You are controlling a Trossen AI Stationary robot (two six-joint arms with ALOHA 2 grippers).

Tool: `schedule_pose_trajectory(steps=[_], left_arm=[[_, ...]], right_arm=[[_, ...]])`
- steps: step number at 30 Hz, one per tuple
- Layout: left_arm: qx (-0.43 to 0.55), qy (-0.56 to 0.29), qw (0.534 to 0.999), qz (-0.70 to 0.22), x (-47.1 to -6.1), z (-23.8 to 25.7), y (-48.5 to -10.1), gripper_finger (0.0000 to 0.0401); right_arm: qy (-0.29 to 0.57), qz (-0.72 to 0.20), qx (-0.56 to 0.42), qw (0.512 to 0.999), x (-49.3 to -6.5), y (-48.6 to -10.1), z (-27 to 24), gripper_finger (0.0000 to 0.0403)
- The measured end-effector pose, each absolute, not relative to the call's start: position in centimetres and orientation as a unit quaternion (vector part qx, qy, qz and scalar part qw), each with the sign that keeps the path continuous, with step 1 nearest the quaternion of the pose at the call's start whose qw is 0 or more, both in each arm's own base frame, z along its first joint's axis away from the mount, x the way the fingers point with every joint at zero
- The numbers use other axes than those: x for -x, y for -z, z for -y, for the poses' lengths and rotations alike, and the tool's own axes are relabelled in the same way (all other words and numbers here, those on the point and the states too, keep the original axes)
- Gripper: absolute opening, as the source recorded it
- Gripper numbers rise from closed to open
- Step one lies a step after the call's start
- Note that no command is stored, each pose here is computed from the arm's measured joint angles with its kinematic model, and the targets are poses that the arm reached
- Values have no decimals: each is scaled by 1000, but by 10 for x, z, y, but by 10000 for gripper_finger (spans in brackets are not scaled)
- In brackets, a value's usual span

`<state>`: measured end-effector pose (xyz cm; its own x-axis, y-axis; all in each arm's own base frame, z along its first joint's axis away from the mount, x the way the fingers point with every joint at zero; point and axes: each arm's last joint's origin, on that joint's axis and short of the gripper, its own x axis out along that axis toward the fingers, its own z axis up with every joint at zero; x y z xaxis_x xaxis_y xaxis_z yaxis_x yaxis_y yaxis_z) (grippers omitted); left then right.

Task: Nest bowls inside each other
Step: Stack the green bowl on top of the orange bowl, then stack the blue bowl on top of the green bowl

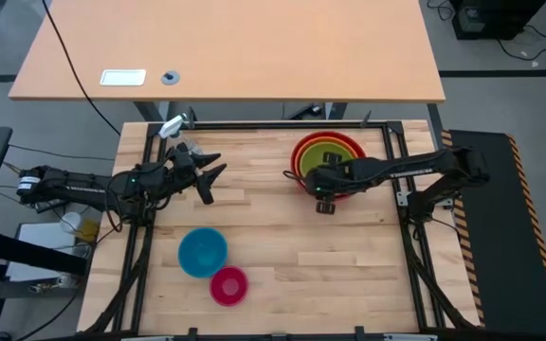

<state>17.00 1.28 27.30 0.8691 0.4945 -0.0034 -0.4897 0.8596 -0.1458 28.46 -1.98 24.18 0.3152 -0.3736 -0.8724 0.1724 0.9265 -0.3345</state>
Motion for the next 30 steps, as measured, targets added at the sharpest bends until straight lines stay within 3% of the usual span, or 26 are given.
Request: schedule_pose_trajectory(steps=[4, 9, 13, 21, 27, 30], left_arm=[[79, -251, 965, 12, -170, -13, -272, 181], [81, -247, 966, 10, -170, -12, -271, 181], [112, -158, 981, -9, -173, -5, -272, 181], [125, -98, 949, -272, -197, 40, -273, 180], [126, -68, 859, -491, -203, 81, -248, 180], [114, -81, 827, -545, -205, 92, -236, 180]], right_arm=[[170, -528, 89, 827, -290, -265, 13, 235], [135, -455, 104, 874, -311, -269, -6, 238], [60, -408, 85, 907, -337, -257, -27, 231], [-5, -357, 106, 928, -342, -241, -54, 217], [-28, -297, 112, 948, -341, -225, -67, 215], [-28, -306, 115, 945, -339, -221, -68, 215]])
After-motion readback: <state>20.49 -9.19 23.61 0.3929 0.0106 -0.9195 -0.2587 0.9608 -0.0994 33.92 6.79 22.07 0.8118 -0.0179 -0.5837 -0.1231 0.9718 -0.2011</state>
